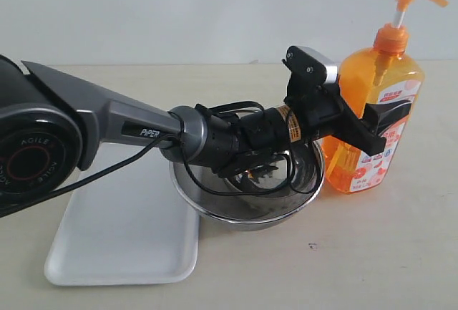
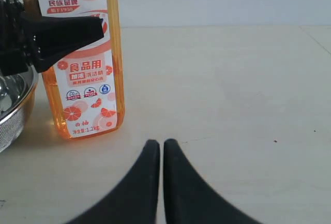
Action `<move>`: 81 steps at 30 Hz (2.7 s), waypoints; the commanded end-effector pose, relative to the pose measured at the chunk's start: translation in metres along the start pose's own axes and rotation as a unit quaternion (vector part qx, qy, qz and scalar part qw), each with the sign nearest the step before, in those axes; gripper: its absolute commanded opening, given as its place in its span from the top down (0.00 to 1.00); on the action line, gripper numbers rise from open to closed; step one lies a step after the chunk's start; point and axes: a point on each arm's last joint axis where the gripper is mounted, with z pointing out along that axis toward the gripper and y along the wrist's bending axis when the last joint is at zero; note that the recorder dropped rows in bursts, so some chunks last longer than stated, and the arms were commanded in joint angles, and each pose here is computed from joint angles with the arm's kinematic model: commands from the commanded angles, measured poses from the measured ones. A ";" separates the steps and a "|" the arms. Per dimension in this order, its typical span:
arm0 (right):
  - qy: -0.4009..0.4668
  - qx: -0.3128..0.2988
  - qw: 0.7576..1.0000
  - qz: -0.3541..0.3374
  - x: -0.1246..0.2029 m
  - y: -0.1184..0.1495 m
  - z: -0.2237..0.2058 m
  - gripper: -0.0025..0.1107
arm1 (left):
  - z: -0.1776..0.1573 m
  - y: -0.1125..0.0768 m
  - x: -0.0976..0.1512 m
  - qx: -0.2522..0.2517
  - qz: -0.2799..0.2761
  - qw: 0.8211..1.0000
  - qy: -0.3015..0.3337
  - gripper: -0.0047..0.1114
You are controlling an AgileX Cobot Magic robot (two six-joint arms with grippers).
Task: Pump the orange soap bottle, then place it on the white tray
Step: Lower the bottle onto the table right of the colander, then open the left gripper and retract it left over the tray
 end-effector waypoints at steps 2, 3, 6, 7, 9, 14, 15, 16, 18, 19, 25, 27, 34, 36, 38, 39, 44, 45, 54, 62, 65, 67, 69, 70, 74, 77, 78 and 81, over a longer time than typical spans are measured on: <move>-0.008 0.000 1.000 -0.002 -0.001 0.000 0.000 0.98 | 0.004 -0.006 -0.028 0.016 0.001 0.998 -0.066 0.90; -0.008 0.000 1.000 -0.002 -0.001 0.000 0.000 0.98 | 0.004 -0.006 -0.028 0.016 0.001 0.998 -0.066 0.87; -0.008 0.000 1.000 -0.002 -0.001 0.000 0.000 0.98 | 0.004 -0.006 -0.028 0.016 0.000 0.998 -0.066 0.75; -0.008 0.000 1.000 -0.002 -0.001 0.000 0.000 0.98 | 0.004 -0.006 -0.028 0.016 -0.004 0.998 -0.066 0.71; -0.008 0.000 1.000 -0.002 -0.001 0.000 0.000 0.98 | 0.004 -0.006 -0.028 0.017 -0.016 0.998 -0.066 0.63; -0.008 0.000 1.000 -0.002 -0.001 0.000 0.000 0.98 | 0.004 -0.006 -0.029 0.018 -0.019 0.997 -0.067 0.49; -0.008 0.000 1.000 -0.002 -0.001 0.000 0.000 0.98 | 0.004 -0.006 -0.029 0.018 -0.019 0.997 -0.067 0.48; -0.008 0.000 1.000 -0.002 -0.001 0.000 0.000 0.98 | 0.004 -0.006 -0.029 0.018 -0.019 0.997 -0.067 0.47; -0.008 0.000 1.000 -0.002 -0.001 0.000 0.000 0.98 | 0.004 -0.006 -0.029 0.018 -0.019 0.997 -0.067 0.43; -0.008 0.000 1.000 -0.002 -0.001 0.000 0.000 0.98 | 0.004 -0.006 -0.029 0.018 -0.019 0.997 -0.067 0.42; -0.008 0.000 1.000 -0.002 -0.001 0.000 0.000 0.98 | 0.004 -0.006 -0.028 0.017 -0.019 0.998 -0.066 0.39; -0.008 0.000 1.000 -0.002 -0.001 0.000 0.000 0.98 | 0.004 -0.006 -0.028 0.017 -0.019 0.998 -0.066 0.39; -0.008 0.000 1.000 -0.002 -0.001 0.000 0.000 0.98 | 0.004 -0.006 -0.028 0.017 -0.019 0.998 -0.066 0.39; -0.008 0.000 1.000 -0.002 -0.001 0.000 0.000 0.98 | 0.004 -0.006 -0.028 0.017 -0.019 0.998 -0.066 0.39; -0.008 0.000 1.000 -0.002 -0.001 0.000 0.000 0.98 | 0.004 -0.006 -0.028 0.017 -0.019 0.998 -0.066 0.39; -0.008 0.000 1.000 -0.002 -0.001 0.000 0.000 0.98 | 0.004 -0.006 -0.028 0.017 -0.019 0.998 -0.066 0.38; -0.008 0.000 1.000 -0.002 -0.001 0.000 0.000 0.98 | 0.004 -0.006 -0.028 0.017 -0.019 0.997 -0.066 0.28; -0.008 0.000 1.000 -0.002 -0.001 0.000 0.000 0.98 | 0.004 -0.006 -0.029 0.016 -0.020 0.997 -0.066 0.27; -0.008 0.000 1.000 -0.002 -0.001 0.000 0.000 0.98 | 0.004 -0.006 -0.029 0.016 -0.019 0.997 -0.066 0.27; -0.008 0.000 1.000 -0.002 -0.001 0.000 0.000 0.98 | 0.004 -0.007 -0.034 0.019 -0.021 0.997 -0.070 0.27; -0.008 0.000 1.000 -0.002 -0.001 0.000 0.000 0.98 | 0.004 -0.007 -0.041 0.022 -0.019 0.997 -0.069 0.27; -0.008 0.000 1.000 -0.002 -0.001 0.000 0.000 0.98 | 0.003 -0.008 -0.045 0.028 -0.022 0.998 -0.050 0.27; -0.008 0.000 1.000 -0.002 -0.001 0.000 0.000 0.98 | 0.003 -0.007 -0.047 0.024 -0.021 0.999 -0.026 0.27; -0.008 0.000 1.000 -0.002 -0.001 0.000 0.000 0.98 | 0.003 -0.006 -0.048 0.021 -0.016 0.999 -0.019 0.27; -0.008 0.000 1.000 -0.002 -0.001 0.000 0.000 0.98 | 0.001 -0.004 -0.051 0.017 -0.006 1.000 0.003 0.27; -0.008 0.000 1.000 -0.002 -0.001 0.000 0.000 0.98 | -0.002 -0.006 -0.052 0.029 0.012 0.999 0.013 0.27; -0.008 0.000 1.000 -0.002 -0.001 0.000 0.000 0.98 | -0.004 -0.006 -0.055 0.034 0.016 0.999 0.015 0.27; -0.008 0.000 1.000 -0.001 -0.001 0.000 0.000 0.98 | -0.007 -0.006 -0.063 0.036 0.022 0.999 0.012 0.27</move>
